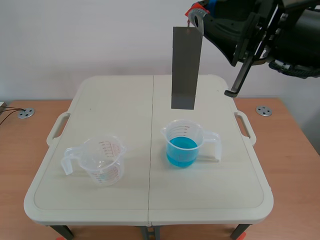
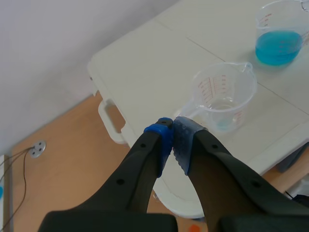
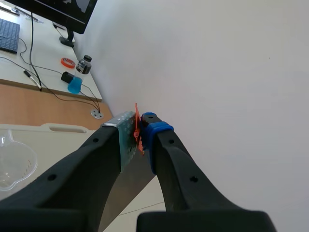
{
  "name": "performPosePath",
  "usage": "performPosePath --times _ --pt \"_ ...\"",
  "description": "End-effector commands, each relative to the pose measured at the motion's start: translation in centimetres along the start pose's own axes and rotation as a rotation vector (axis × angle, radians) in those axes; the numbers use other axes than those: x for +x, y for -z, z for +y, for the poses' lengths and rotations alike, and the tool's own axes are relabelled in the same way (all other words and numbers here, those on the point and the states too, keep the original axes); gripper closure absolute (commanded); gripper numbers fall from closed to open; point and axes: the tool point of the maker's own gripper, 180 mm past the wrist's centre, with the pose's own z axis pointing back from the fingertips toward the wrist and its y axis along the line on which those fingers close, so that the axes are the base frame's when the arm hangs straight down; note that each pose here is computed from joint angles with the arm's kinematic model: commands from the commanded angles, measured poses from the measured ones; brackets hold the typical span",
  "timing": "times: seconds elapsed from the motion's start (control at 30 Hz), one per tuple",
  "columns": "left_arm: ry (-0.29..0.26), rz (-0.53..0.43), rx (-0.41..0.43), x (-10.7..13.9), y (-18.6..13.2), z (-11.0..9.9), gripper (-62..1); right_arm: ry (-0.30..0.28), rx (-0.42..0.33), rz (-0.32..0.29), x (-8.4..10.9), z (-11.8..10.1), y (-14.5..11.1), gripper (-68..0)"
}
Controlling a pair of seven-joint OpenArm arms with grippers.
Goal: Hold the metal plate by the orange handle, dip it into the blue solution, take it out and point at it, then put the plate back in the beaker on the left.
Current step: 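Put the plate into the left beaker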
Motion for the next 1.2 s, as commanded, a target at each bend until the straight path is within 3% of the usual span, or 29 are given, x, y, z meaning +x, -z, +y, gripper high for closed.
performPosePath --times 0.0,0.33,0.63,1.17 --pt "-0.013 -0.023 0.016 0.6 -0.3 0.0 -3.1 -0.026 0.020 -0.053 1.7 -0.4 0.6 -1.3" --pt "-0.071 0.037 0.023 -1.0 -2.3 -1.5 -3.1 -0.032 0.087 -0.083 2.4 0.9 2.7 -1.3" --pt "-0.049 0.062 0.054 -1.3 -3.2 -0.5 -3.1 -0.040 0.128 -0.099 3.1 2.4 6.2 -1.3" --pt "-0.059 0.097 0.045 -2.0 -4.1 -1.1 -3.1 -0.028 0.174 -0.120 4.5 6.1 11.5 -1.3"
